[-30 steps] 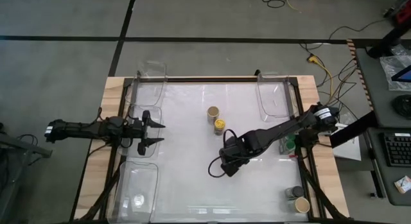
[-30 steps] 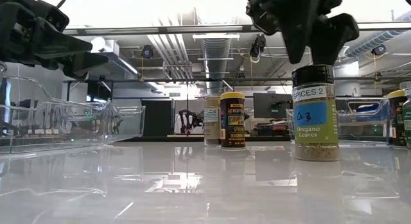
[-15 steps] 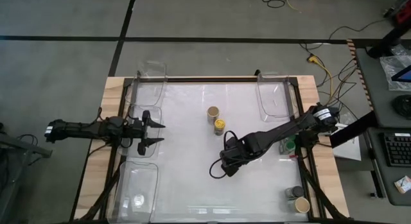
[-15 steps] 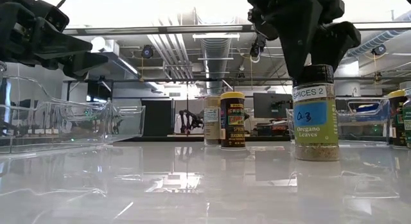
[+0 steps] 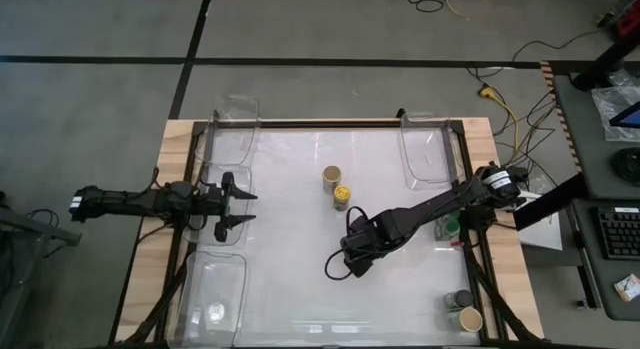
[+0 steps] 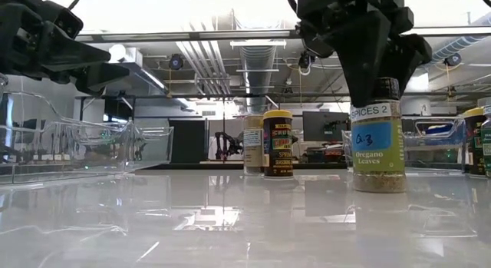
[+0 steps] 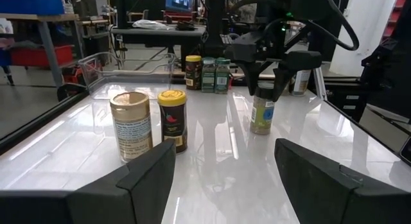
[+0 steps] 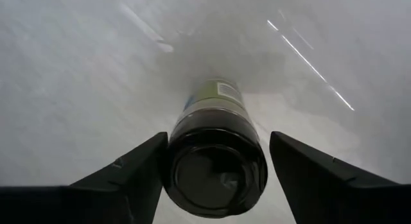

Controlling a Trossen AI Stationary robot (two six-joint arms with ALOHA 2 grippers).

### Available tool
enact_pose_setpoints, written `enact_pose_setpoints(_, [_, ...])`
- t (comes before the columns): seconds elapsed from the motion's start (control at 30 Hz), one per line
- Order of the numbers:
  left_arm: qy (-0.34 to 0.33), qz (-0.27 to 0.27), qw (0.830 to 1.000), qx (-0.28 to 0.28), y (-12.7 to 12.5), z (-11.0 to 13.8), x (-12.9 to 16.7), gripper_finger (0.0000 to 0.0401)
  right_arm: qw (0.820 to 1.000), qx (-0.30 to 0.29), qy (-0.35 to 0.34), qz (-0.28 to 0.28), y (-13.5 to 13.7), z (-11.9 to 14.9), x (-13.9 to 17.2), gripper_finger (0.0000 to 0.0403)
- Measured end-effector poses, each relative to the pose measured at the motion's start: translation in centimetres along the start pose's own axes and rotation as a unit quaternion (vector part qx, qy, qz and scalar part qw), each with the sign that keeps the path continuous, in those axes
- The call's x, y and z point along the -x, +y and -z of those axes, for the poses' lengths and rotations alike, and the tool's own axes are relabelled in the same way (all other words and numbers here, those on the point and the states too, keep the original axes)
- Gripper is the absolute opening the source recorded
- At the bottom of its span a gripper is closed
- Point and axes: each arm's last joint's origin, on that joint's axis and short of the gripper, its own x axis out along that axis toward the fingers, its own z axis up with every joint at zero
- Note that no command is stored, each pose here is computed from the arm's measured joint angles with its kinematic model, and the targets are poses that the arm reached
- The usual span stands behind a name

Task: Sort spices by type
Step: Move the top black spice bottle to the middle of the table

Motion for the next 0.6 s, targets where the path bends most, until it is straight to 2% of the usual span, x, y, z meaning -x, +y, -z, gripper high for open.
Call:
enact_pose_setpoints(0.47, [0.001, 0.000, 1.000, 0.000, 0.0, 0.0, 0.0, 0.0251, 1.000, 0.005, 0.011, -0.001, 0.0, 0.0, -0.2, 0.0204])
enact_pose_setpoints(0.6, [0.001, 0.000, 1.000, 0.000, 0.0, 0.0, 0.0, 0.0251, 0.998, 0.056, -0.001, -0.023, 0.2, -0.3, 1.3, 0.0199])
